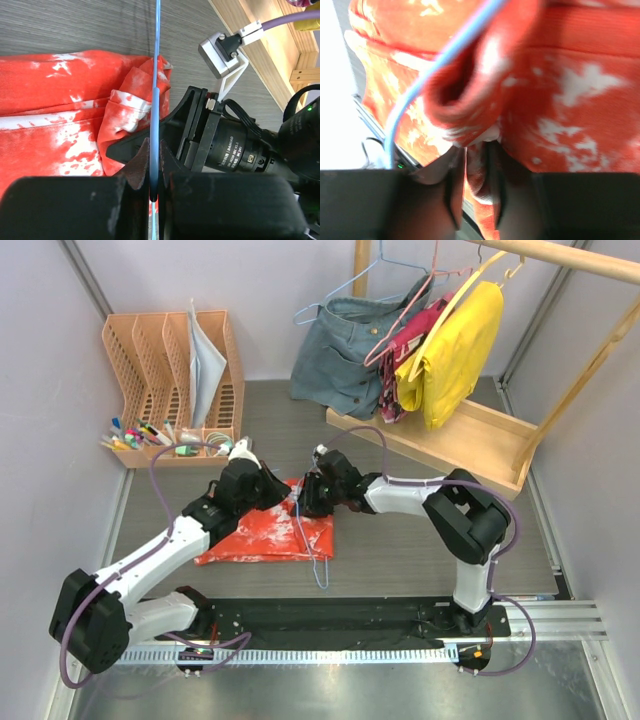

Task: Place the trousers on the hanger
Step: Place trousers on hanger

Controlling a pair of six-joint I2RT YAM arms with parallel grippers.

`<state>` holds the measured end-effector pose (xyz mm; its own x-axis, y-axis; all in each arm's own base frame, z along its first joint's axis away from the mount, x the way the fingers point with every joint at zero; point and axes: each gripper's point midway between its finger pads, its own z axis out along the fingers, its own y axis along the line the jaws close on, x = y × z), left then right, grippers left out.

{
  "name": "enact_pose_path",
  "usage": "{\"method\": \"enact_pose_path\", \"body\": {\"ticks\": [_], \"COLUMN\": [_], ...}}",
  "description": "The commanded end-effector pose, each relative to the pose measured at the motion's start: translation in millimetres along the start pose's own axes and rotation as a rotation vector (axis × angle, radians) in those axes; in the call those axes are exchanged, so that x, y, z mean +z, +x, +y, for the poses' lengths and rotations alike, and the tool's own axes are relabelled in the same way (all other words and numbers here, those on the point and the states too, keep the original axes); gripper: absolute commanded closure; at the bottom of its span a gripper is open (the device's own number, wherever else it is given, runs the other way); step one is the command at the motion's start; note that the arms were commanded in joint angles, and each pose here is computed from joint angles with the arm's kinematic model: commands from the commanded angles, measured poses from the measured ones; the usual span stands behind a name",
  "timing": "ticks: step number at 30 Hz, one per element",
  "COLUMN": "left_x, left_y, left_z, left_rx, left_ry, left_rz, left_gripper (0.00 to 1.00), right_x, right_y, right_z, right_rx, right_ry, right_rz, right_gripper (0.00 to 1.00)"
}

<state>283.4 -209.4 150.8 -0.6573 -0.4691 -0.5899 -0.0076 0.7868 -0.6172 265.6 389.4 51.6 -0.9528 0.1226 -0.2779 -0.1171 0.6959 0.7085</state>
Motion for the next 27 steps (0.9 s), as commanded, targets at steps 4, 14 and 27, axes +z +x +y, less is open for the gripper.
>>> {"method": "enact_pose_path", "body": {"ticks": [4,14,27], "left_x": [-5.0,-4.9,0.1], "left_y": [-17.1,-17.3,-23.3], "left_z": [-15.4,-16.6,-22.9], "left_rx": [0.004,0.011,0.027], "left_ry": [0.019,0.018,0.015], "left_rz": [-0.045,-0.039,-0.042], "left_gripper": [1.0,1.0,1.0], "right_x": [-59.4,-100.5,-24.5], "right_y": [-9.3,-25.8,36.3], "right_z": [10.4,8.3,-28.2], "right_rx": [-0.261,-0.297,-0.301], "right_ry": [0.024,-0.06,-0.001], "right_rz": [0.011,0.012,0.181], "right_gripper": [0.5,0.76,0.71]}}
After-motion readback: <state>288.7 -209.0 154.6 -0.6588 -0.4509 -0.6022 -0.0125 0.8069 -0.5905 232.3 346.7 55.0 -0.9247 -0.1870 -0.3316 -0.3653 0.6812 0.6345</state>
